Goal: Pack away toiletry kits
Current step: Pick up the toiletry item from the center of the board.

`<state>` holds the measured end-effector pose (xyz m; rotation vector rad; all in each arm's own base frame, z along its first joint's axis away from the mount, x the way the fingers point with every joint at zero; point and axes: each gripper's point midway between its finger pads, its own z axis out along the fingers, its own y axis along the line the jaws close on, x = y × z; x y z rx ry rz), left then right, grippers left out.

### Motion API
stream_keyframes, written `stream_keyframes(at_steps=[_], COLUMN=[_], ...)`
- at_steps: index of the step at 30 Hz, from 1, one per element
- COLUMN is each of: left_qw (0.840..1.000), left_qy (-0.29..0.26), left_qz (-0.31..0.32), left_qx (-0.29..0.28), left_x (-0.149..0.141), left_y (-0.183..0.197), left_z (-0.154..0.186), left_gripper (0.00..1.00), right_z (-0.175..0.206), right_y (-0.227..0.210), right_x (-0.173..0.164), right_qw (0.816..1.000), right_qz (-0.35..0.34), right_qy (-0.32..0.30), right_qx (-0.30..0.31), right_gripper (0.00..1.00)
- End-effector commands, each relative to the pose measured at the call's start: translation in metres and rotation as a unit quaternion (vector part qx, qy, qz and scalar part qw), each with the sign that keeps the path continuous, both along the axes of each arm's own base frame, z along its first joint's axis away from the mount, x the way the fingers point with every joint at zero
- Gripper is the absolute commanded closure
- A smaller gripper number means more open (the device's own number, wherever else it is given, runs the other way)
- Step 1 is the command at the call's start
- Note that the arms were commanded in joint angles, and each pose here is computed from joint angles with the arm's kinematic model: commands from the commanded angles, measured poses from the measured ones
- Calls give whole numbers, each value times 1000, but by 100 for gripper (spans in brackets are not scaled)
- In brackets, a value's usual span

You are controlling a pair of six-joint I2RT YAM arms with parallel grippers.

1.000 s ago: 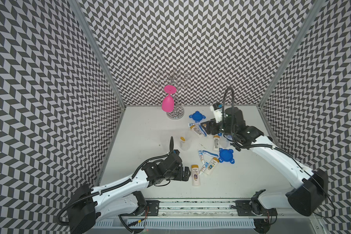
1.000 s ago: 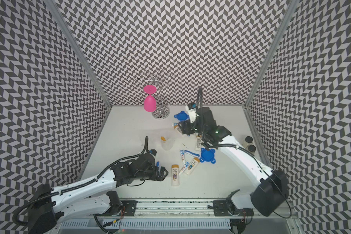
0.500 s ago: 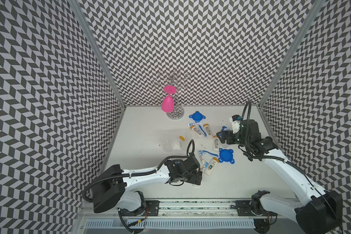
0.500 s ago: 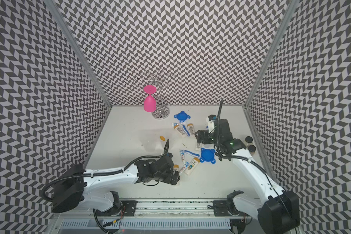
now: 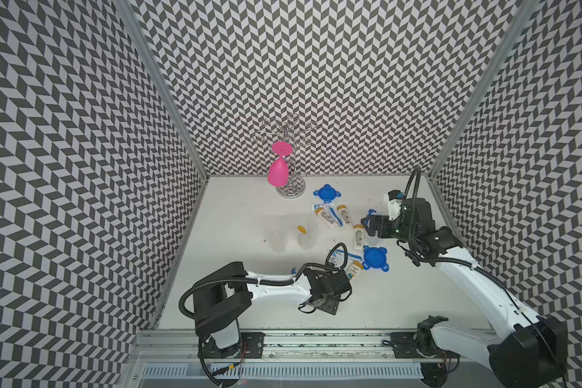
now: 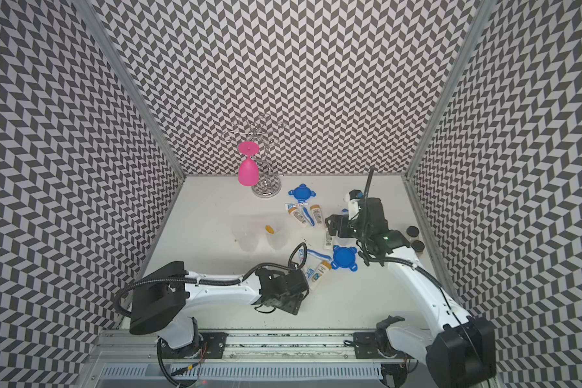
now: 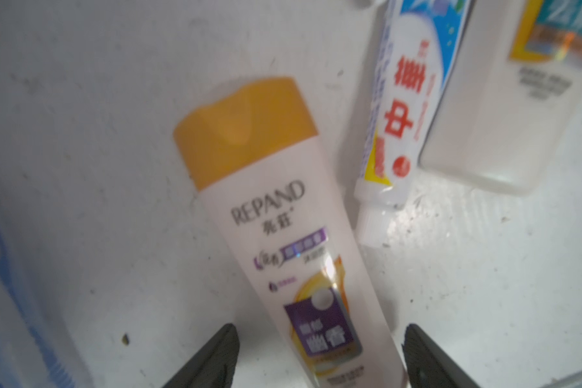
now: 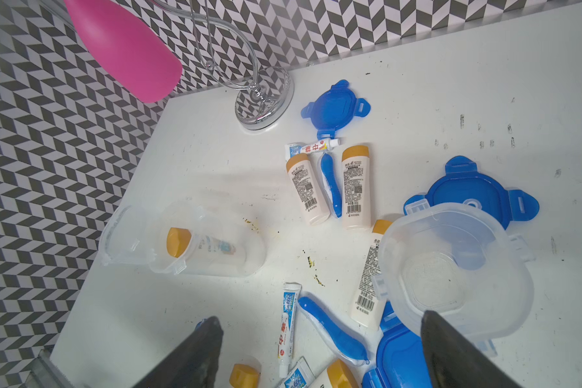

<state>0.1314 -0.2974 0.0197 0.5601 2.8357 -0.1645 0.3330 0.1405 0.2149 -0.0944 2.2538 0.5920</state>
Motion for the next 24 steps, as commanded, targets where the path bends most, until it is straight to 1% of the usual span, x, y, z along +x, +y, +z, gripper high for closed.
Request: stream_keyframes(at_steps=[1, 5, 7, 8, 11, 16, 17, 19, 21, 23, 24], left_qw=[998, 998, 999, 999, 1000, 999, 999, 995, 989, 981, 976], left_qy=[2, -2, -5, -5, -3, -20, -25, -47, -74, -103, -118], left_qz=[12, 13, 5, 3, -2, -18, -20, -29, -36, -45, -50], left_qx=[60, 59, 48, 45, 28, -21, -32, -80, -125, -161, -174], left_x=[-8, -9, -8, -9, -9, -9, -8, -7, -4, 0, 1], left_y=[33, 38, 34, 34, 34, 30, 29, 24, 23, 23, 24], left_z=[-16, -20, -18, -18, -18, -5, -1, 18, 41, 66, 77], left_gripper=[27, 37, 49, 52, 59, 73, 73, 77, 82, 87, 91], right_z=[20, 18, 14, 12, -3, -24, -28, -41, -50, -54, -53], right_y=[-1, -4, -3, -2, 3, 15, 17, 19, 27, 43, 56], right_x=[2, -3, -6, -8, -16, -29, -31, -38, -48, -63, -74], right_qw=[999, 999, 1000, 1000, 1000, 996, 995, 991, 984, 969, 956], right_qz=[0, -1, 7, 12, 31, 67, 73, 85, 117, 170, 210], right_qy=[-35, -34, -29, -24, 5, 56, 67, 98, 133, 169, 186], right_qx=[7, 0, -1, -1, 0, 20, 21, 18, 26, 52, 83], right_gripper=[9, 10, 10, 10, 10, 10, 10, 10, 10, 11, 11])
